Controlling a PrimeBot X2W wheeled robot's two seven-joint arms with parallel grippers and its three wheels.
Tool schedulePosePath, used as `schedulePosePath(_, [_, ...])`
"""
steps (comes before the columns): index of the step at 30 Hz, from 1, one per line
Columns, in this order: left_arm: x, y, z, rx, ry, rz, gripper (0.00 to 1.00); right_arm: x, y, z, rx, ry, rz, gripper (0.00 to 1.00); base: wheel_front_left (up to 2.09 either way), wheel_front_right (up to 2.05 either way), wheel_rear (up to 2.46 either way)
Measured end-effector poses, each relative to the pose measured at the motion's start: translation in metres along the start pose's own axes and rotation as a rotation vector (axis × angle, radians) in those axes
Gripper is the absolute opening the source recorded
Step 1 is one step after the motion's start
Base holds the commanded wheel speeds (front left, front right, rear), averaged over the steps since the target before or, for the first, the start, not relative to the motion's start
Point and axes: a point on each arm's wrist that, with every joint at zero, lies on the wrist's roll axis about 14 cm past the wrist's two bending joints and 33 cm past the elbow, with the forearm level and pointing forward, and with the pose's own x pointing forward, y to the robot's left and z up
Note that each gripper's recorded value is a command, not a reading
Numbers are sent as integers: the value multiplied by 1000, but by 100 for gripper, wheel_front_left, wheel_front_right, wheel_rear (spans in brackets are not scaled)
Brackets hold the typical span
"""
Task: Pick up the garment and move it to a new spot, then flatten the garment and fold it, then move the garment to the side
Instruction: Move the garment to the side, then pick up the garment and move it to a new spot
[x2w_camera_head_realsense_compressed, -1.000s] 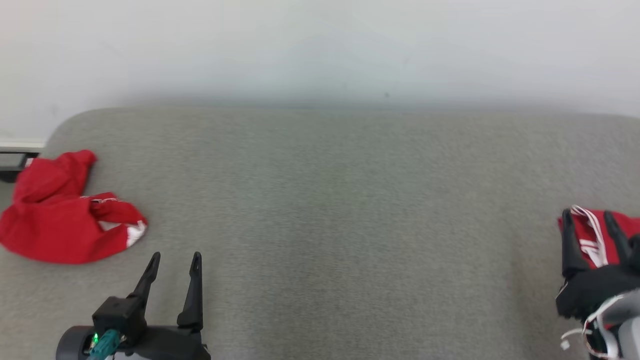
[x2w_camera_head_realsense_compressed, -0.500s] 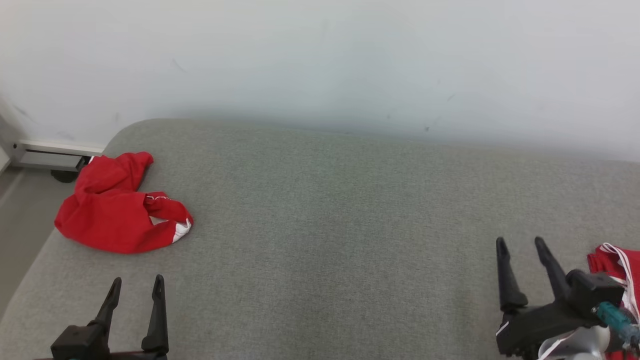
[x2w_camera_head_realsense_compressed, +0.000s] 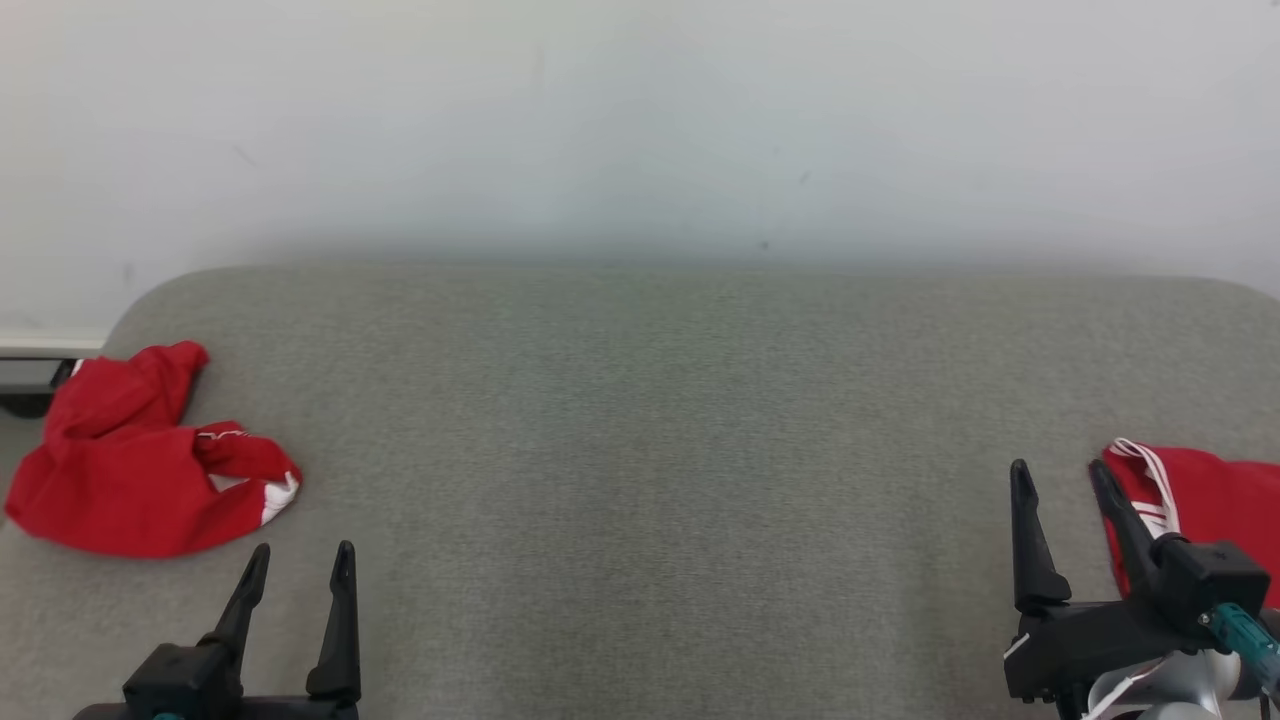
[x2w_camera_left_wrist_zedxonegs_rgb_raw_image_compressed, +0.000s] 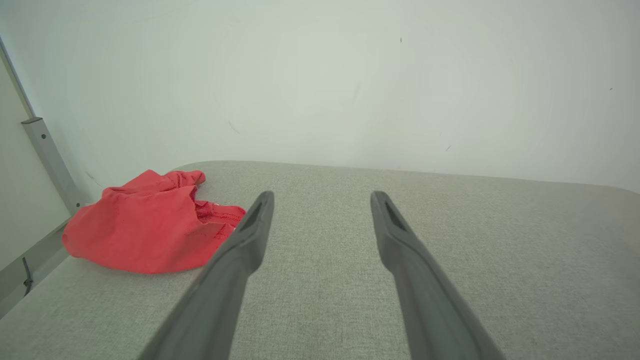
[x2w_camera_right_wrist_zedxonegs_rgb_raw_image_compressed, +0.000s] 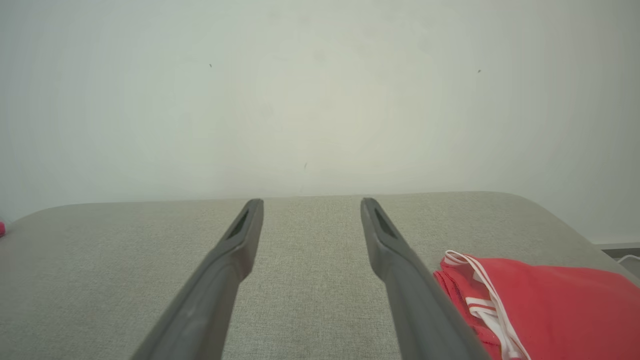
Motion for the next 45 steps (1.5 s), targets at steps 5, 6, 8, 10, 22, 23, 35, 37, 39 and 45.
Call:
schedulePosePath(5, [9,-18,0,-3,5,-57,100,-11,-21,-2,-8,8,-63,100,0,0,0])
schedulePosePath(6, [10,-22,-1,-4,6,-67,100,-13,-23,-1,-7,5,-71,100,0,0,0])
schedulePosePath(8, [14,-29,-1,-7,10,-87,100,-15,-29,1,-8,2,-88,100,0,0,0])
schedulePosePath(10, [19,-36,0,-10,9,-110,100,-17,-35,1,-9,2,-108,100,0,0,0])
schedulePosePath(22, [28,-44,-2,-13,22,-135,100,-22,-46,-4,-12,24,-144,100,0,0,0])
schedulePosePath(23, [28,-44,-3,-13,26,-134,100,-22,-46,-5,-10,25,-143,100,0,0,0])
schedulePosePath(35, [29,-42,-6,-12,37,-128,100,-19,-42,-4,-2,28,-134,100,0,0,0])
schedulePosePath(37, [29,-42,-6,-12,38,-127,100,-19,-42,-5,-2,31,-133,100,0,0,0])
schedulePosePath(39, [29,-42,-7,-13,39,-127,100,-18,-42,-5,-3,35,-133,100,0,0,0])
schedulePosePath(45, [30,-41,-4,-7,32,-122,100,-14,-39,-4,-4,32,-123,100,0,0,0])
